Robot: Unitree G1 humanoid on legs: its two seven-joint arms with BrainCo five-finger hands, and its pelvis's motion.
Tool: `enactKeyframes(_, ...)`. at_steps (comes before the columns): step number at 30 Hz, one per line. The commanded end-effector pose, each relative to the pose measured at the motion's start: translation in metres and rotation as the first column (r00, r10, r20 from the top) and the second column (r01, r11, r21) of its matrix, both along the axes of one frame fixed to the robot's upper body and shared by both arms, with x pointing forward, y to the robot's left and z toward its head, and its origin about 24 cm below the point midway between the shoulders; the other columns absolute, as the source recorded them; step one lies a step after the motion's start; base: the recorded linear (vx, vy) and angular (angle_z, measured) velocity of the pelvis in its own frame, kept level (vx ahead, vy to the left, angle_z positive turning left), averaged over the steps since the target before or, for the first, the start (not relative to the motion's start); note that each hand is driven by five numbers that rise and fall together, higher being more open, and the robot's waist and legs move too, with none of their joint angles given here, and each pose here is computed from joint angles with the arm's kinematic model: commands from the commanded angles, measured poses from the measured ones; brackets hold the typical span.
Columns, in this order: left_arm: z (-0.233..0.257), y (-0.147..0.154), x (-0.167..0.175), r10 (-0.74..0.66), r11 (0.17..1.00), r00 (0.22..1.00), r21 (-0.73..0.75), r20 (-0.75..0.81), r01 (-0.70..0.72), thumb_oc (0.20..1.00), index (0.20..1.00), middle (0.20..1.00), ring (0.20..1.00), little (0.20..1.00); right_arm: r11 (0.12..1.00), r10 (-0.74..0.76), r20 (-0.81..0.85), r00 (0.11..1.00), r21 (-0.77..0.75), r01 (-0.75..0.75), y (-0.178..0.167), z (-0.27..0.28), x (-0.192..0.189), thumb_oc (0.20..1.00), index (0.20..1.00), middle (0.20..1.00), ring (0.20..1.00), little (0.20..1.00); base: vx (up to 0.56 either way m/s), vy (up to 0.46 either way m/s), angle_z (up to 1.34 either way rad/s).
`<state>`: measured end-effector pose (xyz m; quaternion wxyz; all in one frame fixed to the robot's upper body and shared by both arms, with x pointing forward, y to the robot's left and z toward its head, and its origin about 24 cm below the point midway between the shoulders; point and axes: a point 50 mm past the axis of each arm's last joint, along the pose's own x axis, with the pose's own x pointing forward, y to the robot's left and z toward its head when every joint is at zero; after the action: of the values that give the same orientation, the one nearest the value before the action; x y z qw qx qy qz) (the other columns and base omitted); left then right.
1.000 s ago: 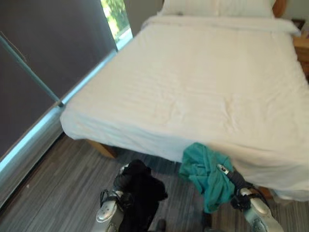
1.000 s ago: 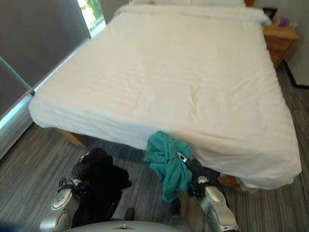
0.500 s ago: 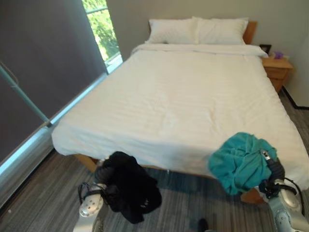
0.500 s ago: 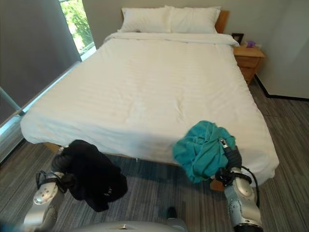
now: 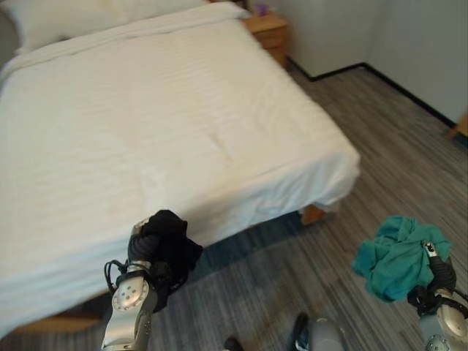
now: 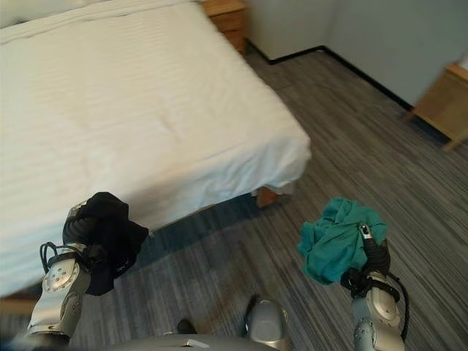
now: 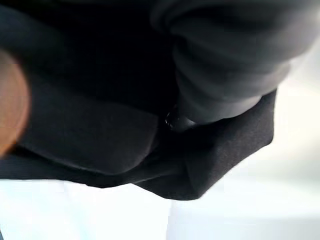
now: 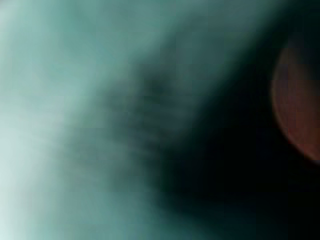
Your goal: Pick up bed clothes into laundry basket.
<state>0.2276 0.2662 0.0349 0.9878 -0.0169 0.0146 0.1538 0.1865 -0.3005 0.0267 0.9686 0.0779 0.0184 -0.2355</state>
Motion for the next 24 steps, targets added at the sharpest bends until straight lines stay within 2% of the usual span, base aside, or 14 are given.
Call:
enactKeyframes(1,0.041,0.008,0.011,-0.034,0.998,0.98,0.057,0.194,0.023,0.2,0.2,0.2,0.2,0.2,0.998,0.004,0.146,0.989,-0.061,0.005,-0.004,0.025,0.003,0.2,0.2,0.2,0.2,0.2,0.07,-0.303,-0.88)
enactKeyframes(2,0.046,0.002,0.016,-0.055,0.998,0.973,0.045,0.226,0.046,0.2,0.2,0.2,0.2,0.2,0.997,0.049,0.179,0.983,-0.072,-0.037,0.001,0.033,0.009,0.2,0.2,0.2,0.2,0.2,0.07,-0.308,-0.52)
enactKeyframes(7,0.039,-0.003,0.015,-0.025,0.999,0.973,-0.024,0.228,0.031,0.2,0.2,0.2,0.2,0.2,0.993,0.092,0.233,0.968,-0.088,-0.074,0.007,0.048,0.022,0.2,0.2,0.2,0.2,0.2,-0.06,-0.293,-0.83)
enactKeyframes(14,0.028,0.004,0.001,0.013,0.999,0.982,-0.033,0.186,-0.007,0.2,0.2,0.2,0.2,0.2,0.985,0.163,0.174,0.971,-0.076,-0.152,0.014,0.035,0.023,0.2,0.2,0.2,0.2,0.2,0.13,0.017,-1.47)
enactKeyframes(18,0.029,0.002,0.003,-0.023,1.0,0.983,-0.002,0.182,0.024,0.2,0.2,0.2,0.2,0.2,0.974,0.209,0.094,0.973,-0.106,-0.199,0.017,0.026,0.016,0.2,0.2,0.2,0.2,0.2,0.07,0.072,-0.78)
enactKeyframes(21,0.034,-0.009,0.011,-0.083,0.997,0.978,0.025,0.194,0.08,0.2,0.2,0.2,0.2,0.2,0.98,0.195,0.067,0.979,-0.063,-0.191,0.019,0.014,0.009,0.2,0.2,0.2,0.2,0.2,0.04,0.144,-0.48)
enactKeyframes(24,0.033,-0.005,0.006,-0.068,0.998,0.979,0.028,0.19,0.064,0.2,0.2,0.2,0.2,0.2,0.973,0.228,0.03,0.973,-0.031,-0.227,0.026,0.004,0.006,0.2,0.2,0.2,0.2,0.2,0.09,0.147,-0.42)
